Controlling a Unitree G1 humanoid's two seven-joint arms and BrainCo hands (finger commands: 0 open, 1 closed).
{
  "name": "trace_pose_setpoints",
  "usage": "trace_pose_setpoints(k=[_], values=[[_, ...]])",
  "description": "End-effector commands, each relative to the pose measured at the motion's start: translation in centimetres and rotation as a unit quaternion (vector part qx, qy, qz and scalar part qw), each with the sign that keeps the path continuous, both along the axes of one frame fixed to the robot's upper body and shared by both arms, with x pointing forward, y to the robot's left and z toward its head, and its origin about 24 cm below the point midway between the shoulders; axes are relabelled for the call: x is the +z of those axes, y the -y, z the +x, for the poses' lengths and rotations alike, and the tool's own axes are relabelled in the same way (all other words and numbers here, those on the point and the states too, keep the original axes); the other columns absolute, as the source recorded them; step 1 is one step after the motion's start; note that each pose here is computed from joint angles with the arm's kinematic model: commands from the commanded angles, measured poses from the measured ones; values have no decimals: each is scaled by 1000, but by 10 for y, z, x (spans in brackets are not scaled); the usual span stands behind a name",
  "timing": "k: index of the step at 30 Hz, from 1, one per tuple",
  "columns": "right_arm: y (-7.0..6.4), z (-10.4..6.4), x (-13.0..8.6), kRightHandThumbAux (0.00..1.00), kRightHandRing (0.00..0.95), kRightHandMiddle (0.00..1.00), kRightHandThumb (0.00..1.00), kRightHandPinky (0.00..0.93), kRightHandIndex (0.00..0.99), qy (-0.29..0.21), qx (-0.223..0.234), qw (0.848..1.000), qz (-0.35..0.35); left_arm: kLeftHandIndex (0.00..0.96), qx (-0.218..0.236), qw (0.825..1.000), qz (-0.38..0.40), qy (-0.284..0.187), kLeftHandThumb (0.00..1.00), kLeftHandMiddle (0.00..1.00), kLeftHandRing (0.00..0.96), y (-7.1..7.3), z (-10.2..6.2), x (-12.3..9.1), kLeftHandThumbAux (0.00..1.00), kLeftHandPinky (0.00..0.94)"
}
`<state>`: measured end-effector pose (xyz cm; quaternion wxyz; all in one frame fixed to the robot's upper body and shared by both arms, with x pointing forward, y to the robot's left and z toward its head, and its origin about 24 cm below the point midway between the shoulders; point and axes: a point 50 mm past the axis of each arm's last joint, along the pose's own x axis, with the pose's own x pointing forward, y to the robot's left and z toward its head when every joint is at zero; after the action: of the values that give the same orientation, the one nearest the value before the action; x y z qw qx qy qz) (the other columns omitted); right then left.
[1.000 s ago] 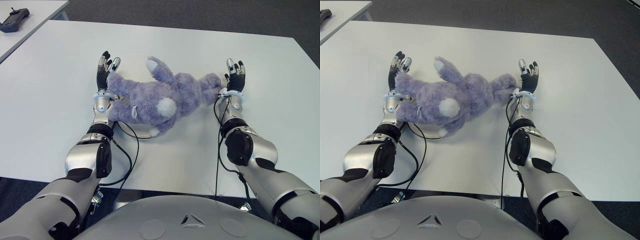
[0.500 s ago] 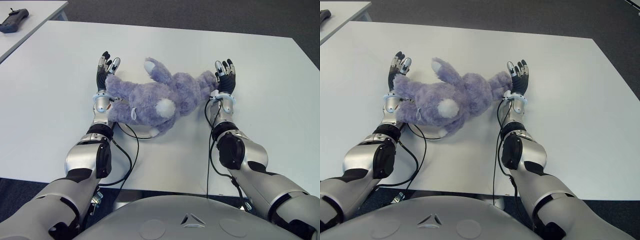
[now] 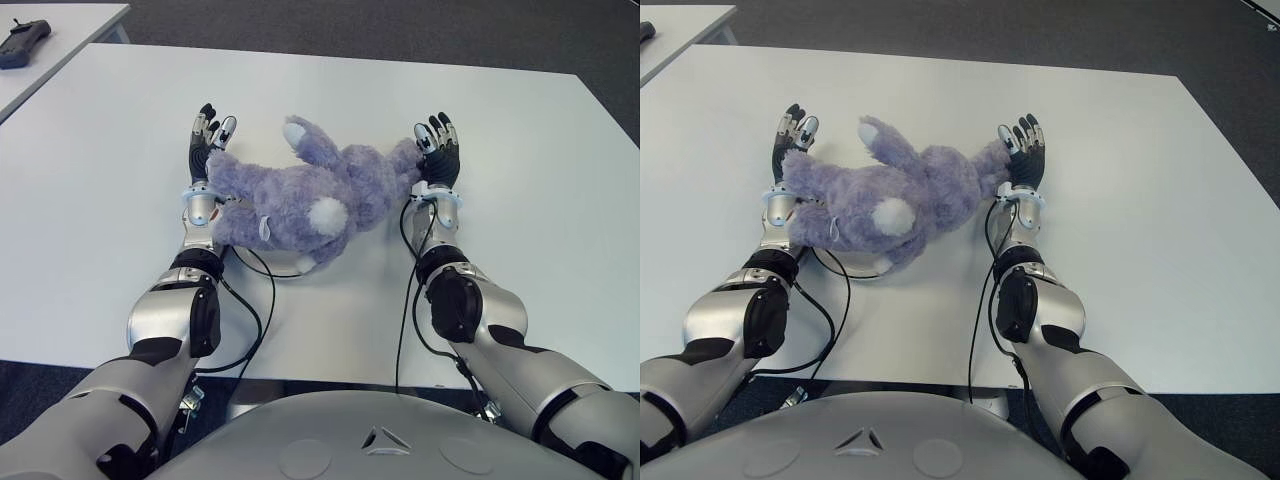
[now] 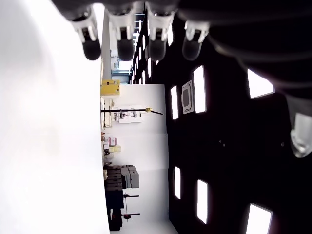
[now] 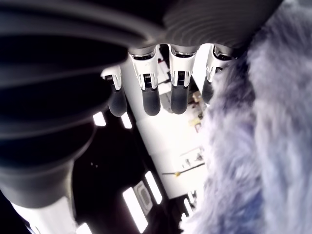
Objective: Put the doll into the plate.
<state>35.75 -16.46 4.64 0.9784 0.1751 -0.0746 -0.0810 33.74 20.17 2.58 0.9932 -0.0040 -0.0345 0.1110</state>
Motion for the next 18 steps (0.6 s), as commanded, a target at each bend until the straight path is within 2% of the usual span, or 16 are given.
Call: trace_pose_setpoints(k=[1, 9, 18], values=[[-15, -50, -73, 780, 103, 134, 0, 84, 130, -117, 5, 992, 37, 0, 19, 979, -35, -200, 0, 11, 0, 2, -95, -108, 446, 0], [-22, -59, -84, 810, 118, 146, 0, 110, 124, -130, 19, 990, 59, 0, 18, 979, -30, -200, 0, 11, 0, 3, -95, -107, 444, 0], [-33, -69, -93, 766, 126, 153, 0, 104, 131, -159, 32, 987, 9, 0, 19, 979, -31, -202, 0, 16, 0, 2, -95, -108, 453, 0]])
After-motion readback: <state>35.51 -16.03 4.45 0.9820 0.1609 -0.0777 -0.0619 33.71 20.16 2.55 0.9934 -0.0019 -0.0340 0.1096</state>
